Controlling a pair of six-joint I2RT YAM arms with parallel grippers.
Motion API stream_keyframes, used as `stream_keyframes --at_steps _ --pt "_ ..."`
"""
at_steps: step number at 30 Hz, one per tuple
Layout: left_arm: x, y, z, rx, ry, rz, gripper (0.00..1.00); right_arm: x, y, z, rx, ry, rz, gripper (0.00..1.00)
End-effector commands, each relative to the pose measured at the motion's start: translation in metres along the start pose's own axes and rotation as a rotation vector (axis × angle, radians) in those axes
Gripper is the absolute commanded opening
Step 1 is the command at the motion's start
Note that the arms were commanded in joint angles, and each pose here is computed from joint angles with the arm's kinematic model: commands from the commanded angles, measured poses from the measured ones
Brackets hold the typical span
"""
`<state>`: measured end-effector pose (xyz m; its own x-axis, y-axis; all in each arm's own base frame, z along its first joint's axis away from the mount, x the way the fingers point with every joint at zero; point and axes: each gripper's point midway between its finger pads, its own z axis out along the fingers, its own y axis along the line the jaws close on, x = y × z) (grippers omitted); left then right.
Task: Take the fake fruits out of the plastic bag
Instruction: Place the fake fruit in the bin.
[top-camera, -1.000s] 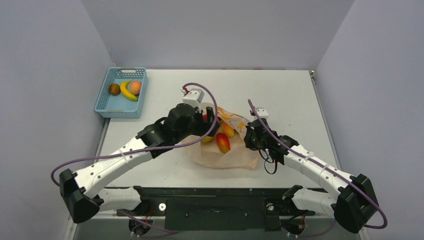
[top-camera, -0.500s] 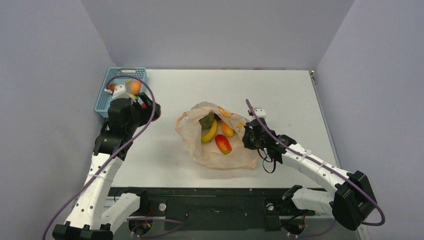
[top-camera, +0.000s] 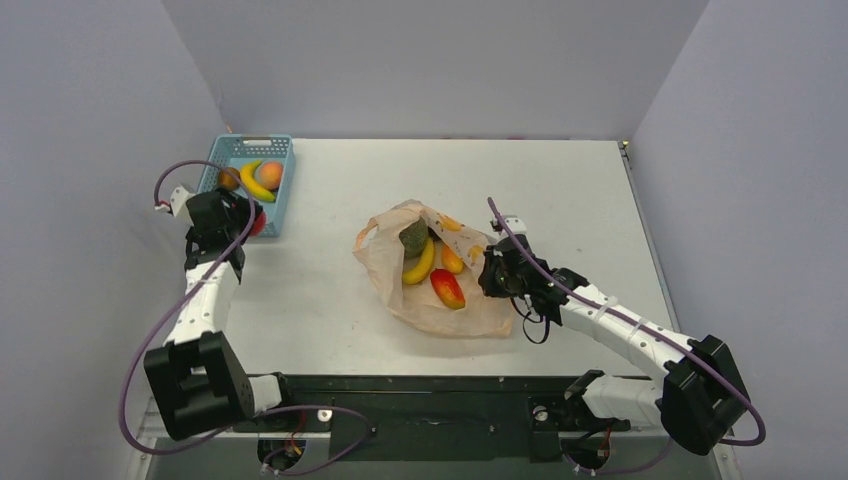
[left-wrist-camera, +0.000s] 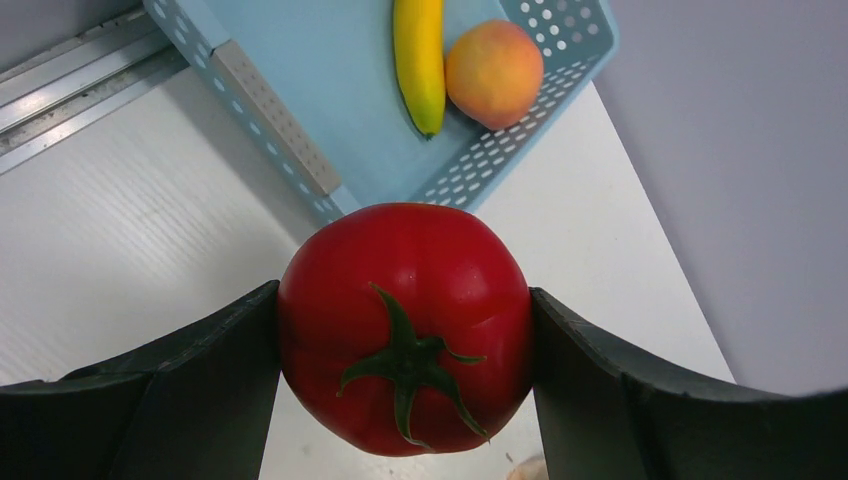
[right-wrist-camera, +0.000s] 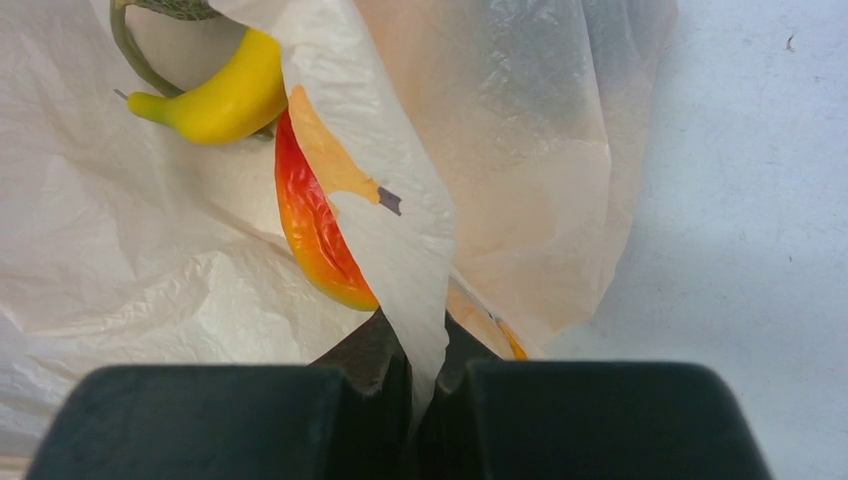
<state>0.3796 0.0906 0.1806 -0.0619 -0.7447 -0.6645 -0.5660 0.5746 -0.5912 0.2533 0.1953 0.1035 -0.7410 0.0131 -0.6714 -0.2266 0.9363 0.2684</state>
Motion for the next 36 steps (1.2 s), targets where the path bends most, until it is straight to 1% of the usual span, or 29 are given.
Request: stream_keyframes --at_steps 1,5,10,13,14,15,17,18,19,20,21,24,25,26,27,28,29,31,36 --pt "-0.048 -0.041 0.035 0.102 -0.117 -0.028 0.03 -0.019 0.018 0.000 -0.071 -0.054 -0.001 0.00" --pt "-0.053 -0.030 0.074 0.008 -0.119 0.064 0.02 -0.021 0.021 0.000 -0.086 -0.060 -0.004 0.00" --pt "-0.052 -0.025 0.119 -0.052 -0.073 0.194 0.03 -0.021 0.021 -0.002 -0.088 -0.057 -0.016 0.00" --pt "-0.050 -0.013 0.134 -0.125 -0.046 0.261 0.04 -0.022 0.022 -0.003 -0.091 -0.060 -0.021 0.00" --pt "-0.044 -0.006 0.141 -0.145 -0.027 0.277 0.07 -0.022 0.022 -0.004 -0.090 -0.058 -0.022 0.00" --pt "-0.045 -0.004 0.144 -0.157 -0.025 0.299 0.08 -0.022 0.022 -0.004 -0.091 -0.058 -0.025 0.00" --pt "-0.040 0.001 0.153 -0.170 -0.004 0.329 0.15 -0.023 0.022 -0.005 -0.094 -0.062 -0.030 0.00" --pt "-0.034 0.005 0.158 -0.176 0.013 0.340 0.21 -0.024 0.023 -0.006 -0.094 -0.063 -0.032 0.00" --pt "-0.034 0.004 0.160 -0.171 0.018 0.353 0.24 -0.026 0.022 -0.007 -0.091 -0.072 -0.035 0.00" --pt "-0.029 0.007 0.164 -0.175 0.032 0.360 0.29 -0.026 0.021 -0.007 -0.087 -0.072 -0.037 0.00" --pt "-0.028 0.008 0.168 -0.179 0.039 0.371 0.31 -0.028 0.020 -0.008 -0.079 -0.077 -0.040 0.00" --pt "-0.023 0.018 0.173 -0.211 0.066 0.394 0.45 -0.029 0.017 -0.009 -0.066 -0.079 -0.047 0.00" --pt "-0.022 0.020 0.175 -0.217 0.072 0.404 0.57 -0.028 0.017 -0.010 -0.064 -0.078 -0.048 0.00" --pt "-0.022 0.024 0.175 -0.237 0.079 0.411 0.64 -0.028 0.017 -0.011 -0.064 -0.079 -0.048 0.00" --pt "-0.022 0.026 0.175 -0.249 0.079 0.418 0.78 -0.028 0.016 -0.010 -0.063 -0.078 -0.047 0.00" --pt "-0.024 0.029 0.173 -0.265 0.074 0.422 0.84 -0.028 0.016 -0.010 -0.063 -0.078 -0.045 0.00" --pt "-0.026 0.030 0.171 -0.271 0.069 0.424 0.93 -0.027 0.016 -0.010 -0.063 -0.077 -0.046 0.00" --pt "-0.031 0.030 0.166 -0.281 0.054 0.430 0.97 -0.027 0.016 -0.010 -0.061 -0.073 -0.046 0.00" --pt "-0.047 0.013 0.153 -0.240 0.022 0.419 0.97 -0.028 0.017 -0.009 -0.058 -0.066 -0.047 0.00"
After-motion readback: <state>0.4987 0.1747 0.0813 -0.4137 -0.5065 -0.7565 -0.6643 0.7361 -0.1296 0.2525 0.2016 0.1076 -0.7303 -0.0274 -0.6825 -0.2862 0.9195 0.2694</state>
